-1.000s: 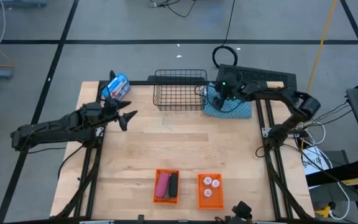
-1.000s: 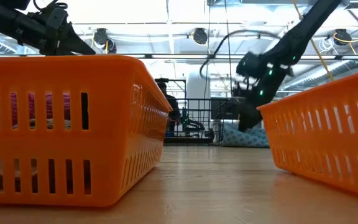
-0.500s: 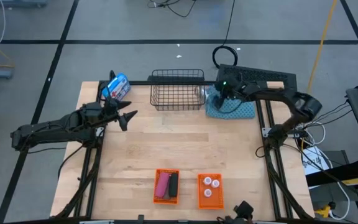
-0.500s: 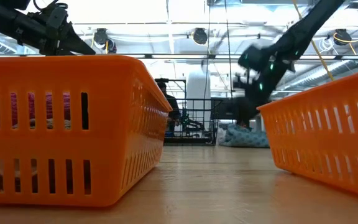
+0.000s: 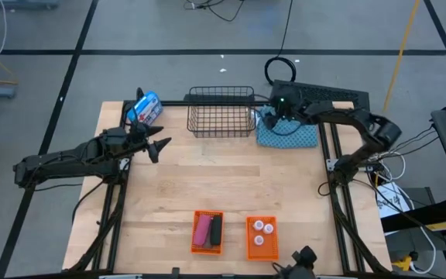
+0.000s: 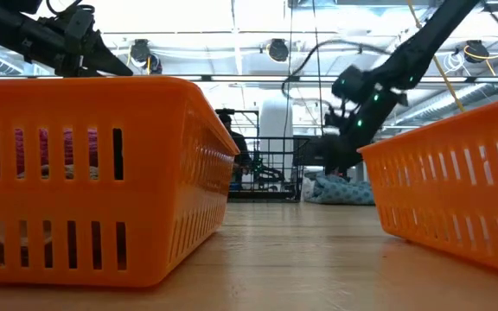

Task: Pick & Place Medicine items
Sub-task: Put the blue patient gown into the black wire basket

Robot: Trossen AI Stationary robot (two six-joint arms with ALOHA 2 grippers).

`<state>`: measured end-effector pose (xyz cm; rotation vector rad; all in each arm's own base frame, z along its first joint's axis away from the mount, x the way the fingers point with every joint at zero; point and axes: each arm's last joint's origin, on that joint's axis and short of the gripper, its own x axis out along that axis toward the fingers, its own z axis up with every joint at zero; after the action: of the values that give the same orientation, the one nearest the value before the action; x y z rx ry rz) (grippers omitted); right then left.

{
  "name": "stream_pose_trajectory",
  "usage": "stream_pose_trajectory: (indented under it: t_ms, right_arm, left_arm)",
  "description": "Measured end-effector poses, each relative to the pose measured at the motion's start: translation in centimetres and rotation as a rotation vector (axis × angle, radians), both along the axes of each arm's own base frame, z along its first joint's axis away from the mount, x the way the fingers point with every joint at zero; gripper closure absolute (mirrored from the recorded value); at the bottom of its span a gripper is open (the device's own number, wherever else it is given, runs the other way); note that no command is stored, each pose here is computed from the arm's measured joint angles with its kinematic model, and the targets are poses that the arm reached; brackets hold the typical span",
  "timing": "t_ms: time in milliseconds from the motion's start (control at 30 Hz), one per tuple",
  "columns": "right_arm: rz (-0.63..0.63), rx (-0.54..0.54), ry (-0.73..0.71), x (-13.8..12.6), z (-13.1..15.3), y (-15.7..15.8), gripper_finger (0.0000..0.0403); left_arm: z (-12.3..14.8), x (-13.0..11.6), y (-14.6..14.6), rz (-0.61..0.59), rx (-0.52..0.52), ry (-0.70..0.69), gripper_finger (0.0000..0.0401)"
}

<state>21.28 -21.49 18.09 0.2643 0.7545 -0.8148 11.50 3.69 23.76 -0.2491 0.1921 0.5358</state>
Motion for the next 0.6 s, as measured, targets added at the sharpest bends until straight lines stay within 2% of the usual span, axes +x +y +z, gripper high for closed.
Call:
stream_pose_trajectory:
  t_ms: [167,267,467,600]
  right_arm:
    - [0.001,0.028,0.046,0.7,-3.2,-1.2,0.0122]
    - [0.03,-0.005,0.046,1.3,-4.5,-1.8,0.0122]
    - [0.058,-0.096,-0.008,2.1,-4.6,-2.5,0.0122]
    - [0.148,-0.124,-0.046,2.4,-4.3,-2.5,0.0122]
  left_arm:
    - [0.0,0.0,0.0,0.002,-0.006,-0.004,0.01]
    - [0.0,0.0,0.0,0.002,-0.007,-0.004,0.01]
    - [0.0,0.0,0.0,0.004,-0.013,-0.008,0.01]
    - [0.0,0.0,0.0,0.003,-0.01,-0.006,0.01]
